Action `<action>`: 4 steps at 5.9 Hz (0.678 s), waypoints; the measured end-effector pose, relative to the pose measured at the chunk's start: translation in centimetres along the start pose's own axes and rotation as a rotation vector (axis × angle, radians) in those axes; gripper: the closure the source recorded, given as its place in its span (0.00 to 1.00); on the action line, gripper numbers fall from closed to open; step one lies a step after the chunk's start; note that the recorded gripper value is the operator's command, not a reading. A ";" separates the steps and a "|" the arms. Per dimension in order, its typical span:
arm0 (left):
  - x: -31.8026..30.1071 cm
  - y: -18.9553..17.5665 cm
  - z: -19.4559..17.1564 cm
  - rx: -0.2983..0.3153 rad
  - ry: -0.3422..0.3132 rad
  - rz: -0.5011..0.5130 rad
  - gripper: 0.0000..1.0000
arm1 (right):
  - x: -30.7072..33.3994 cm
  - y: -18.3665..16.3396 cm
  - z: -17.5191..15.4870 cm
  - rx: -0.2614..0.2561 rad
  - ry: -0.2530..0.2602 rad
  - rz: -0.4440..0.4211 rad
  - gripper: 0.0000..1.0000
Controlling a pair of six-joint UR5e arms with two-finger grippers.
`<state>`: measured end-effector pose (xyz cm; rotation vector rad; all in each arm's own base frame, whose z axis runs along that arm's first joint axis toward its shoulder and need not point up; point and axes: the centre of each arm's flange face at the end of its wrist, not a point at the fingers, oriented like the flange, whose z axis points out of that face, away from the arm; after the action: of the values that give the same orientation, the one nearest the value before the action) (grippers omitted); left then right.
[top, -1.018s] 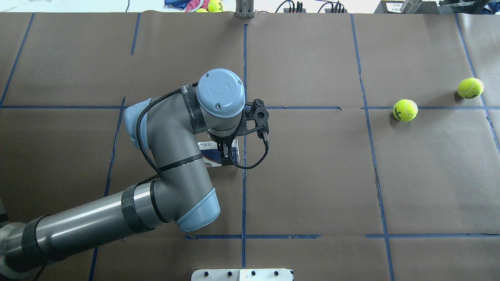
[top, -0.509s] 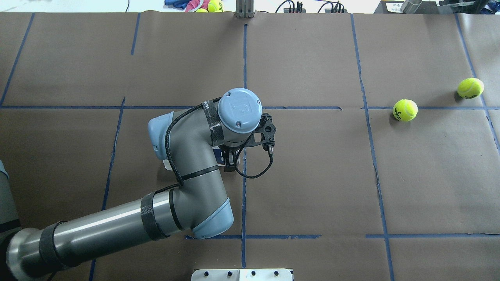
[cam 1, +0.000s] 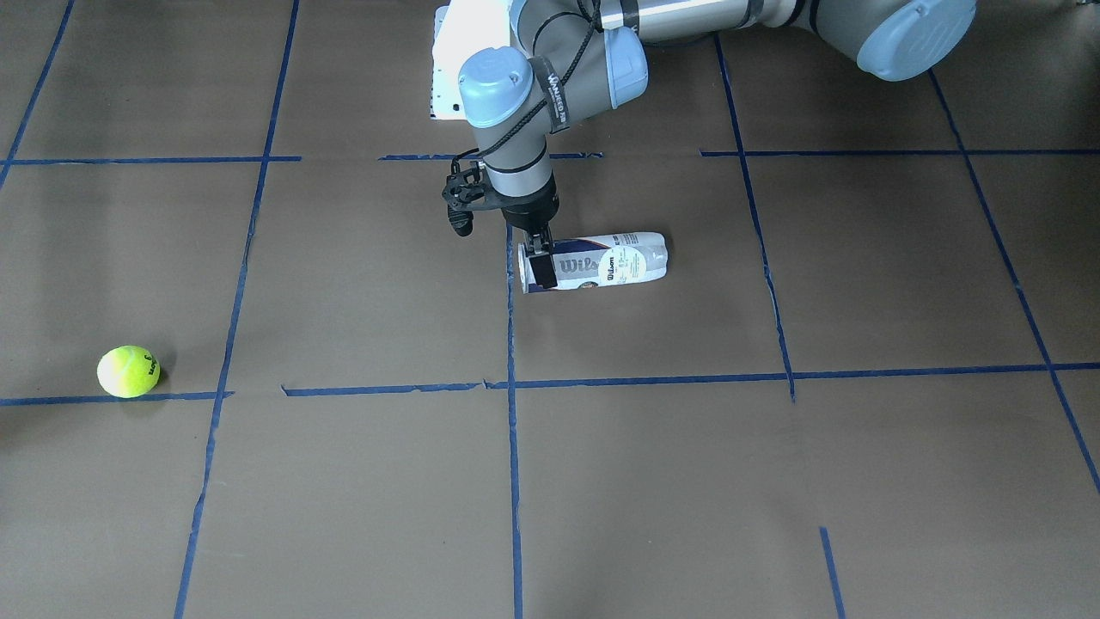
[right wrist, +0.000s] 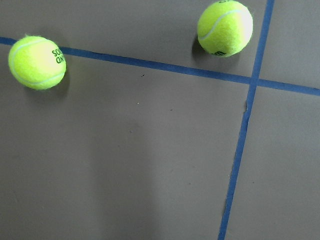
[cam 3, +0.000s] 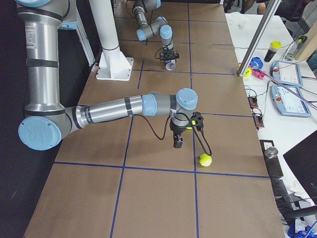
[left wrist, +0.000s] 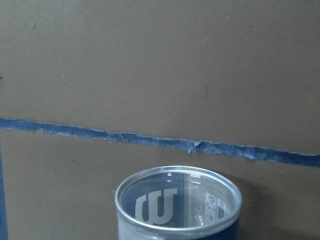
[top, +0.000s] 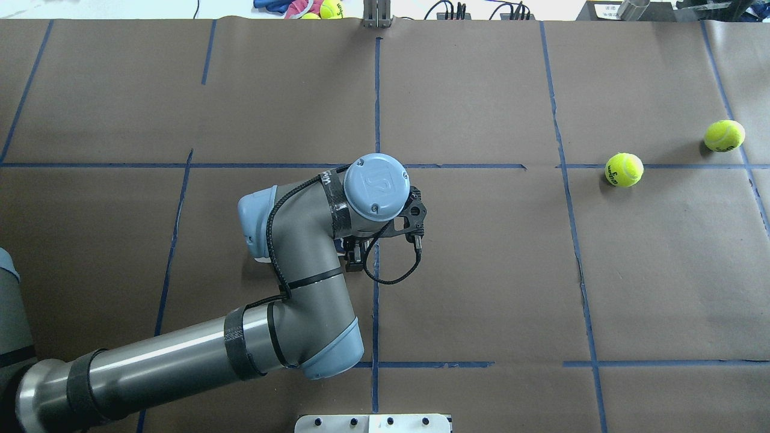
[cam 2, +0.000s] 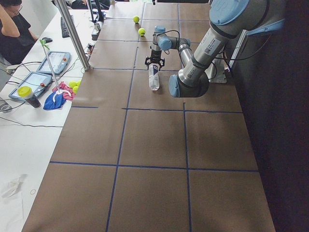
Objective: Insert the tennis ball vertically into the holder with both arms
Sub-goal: 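Close the left gripper on the holder's body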
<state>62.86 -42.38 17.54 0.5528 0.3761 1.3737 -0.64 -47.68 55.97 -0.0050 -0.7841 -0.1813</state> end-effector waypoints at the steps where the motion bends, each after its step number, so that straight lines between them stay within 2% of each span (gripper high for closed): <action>1: 0.2 -0.1 0.6 -0.010 0.003 0.002 0.00 | 0.0 0.0 0.0 0.000 0.000 0.000 0.00; 2: 0.3 -0.3 1.3 -0.012 0.004 0.002 0.04 | 0.0 0.0 0.0 0.000 0.000 0.000 0.00; 4: 0.1 -0.6 2.2 0.000 -0.012 0.000 0.38 | -0.1 0.0 -0.1 0.001 0.000 0.000 0.00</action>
<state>64.64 -42.67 19.00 0.5608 0.3659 1.3696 -0.64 -47.72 55.88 -0.0037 -0.7847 -0.1811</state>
